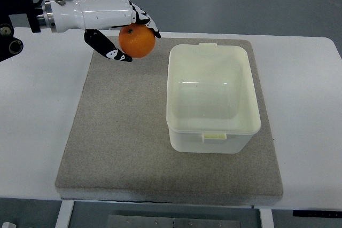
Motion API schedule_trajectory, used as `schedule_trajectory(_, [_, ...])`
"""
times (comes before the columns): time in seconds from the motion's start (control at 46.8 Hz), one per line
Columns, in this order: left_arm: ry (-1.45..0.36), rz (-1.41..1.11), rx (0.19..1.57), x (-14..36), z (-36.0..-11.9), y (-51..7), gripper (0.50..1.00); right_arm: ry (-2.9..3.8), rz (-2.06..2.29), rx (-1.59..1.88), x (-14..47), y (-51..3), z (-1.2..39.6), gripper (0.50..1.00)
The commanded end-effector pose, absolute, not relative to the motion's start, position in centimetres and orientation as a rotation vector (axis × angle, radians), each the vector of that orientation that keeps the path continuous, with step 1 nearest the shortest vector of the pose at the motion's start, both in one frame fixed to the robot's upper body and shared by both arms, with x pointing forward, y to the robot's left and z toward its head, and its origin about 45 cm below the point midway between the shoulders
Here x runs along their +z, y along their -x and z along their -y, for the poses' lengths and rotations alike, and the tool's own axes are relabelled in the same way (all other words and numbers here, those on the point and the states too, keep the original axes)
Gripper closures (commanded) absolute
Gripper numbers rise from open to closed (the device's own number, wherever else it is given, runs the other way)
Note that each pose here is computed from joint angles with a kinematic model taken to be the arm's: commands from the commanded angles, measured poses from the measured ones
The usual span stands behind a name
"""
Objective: Put orange in box with left hand
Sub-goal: 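Lift the orange off the mat with the left hand, then carry the orange over the plastic box with the left hand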
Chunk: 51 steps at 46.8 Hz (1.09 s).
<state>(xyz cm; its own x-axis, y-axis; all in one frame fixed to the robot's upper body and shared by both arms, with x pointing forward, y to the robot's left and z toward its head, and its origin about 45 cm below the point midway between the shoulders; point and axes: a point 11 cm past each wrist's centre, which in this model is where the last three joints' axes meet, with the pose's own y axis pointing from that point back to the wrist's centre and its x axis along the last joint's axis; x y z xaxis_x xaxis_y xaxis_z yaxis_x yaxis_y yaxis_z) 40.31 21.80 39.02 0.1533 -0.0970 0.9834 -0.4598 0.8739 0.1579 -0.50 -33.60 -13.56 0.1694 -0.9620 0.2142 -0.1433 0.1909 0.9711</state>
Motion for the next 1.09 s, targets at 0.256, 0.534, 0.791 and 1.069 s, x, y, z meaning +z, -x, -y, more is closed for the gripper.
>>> schedule_trajectory(0.256, [-0.364, 1.415, 0.238, 40.5, -19.0, -38.3, 1.0, -1.226, 1.251, -0.862, -13.6, 0.5, 33.6, 0.568])
schedule_trajectory(0.534, [-0.303, 1.394, 0.182, 39.4, -15.7, -38.0, 1.0, -1.226, 1.251, -0.862, -13.6, 0.5, 33.6, 0.568])
schedule_trajectory(0.791, [-0.298, 1.378, 0.182, 38.2, -13.9, -39.3, 1.0, -1.227, 1.251, -0.861, -13.6, 0.5, 33.6, 0.568])
schedule_trajectory(1.069, [-0.299, 1.351, 0.174, 36.8, -12.8, -39.7, 1.0, -1.227, 1.251, -0.861, -13.6, 0.5, 33.6, 0.568])
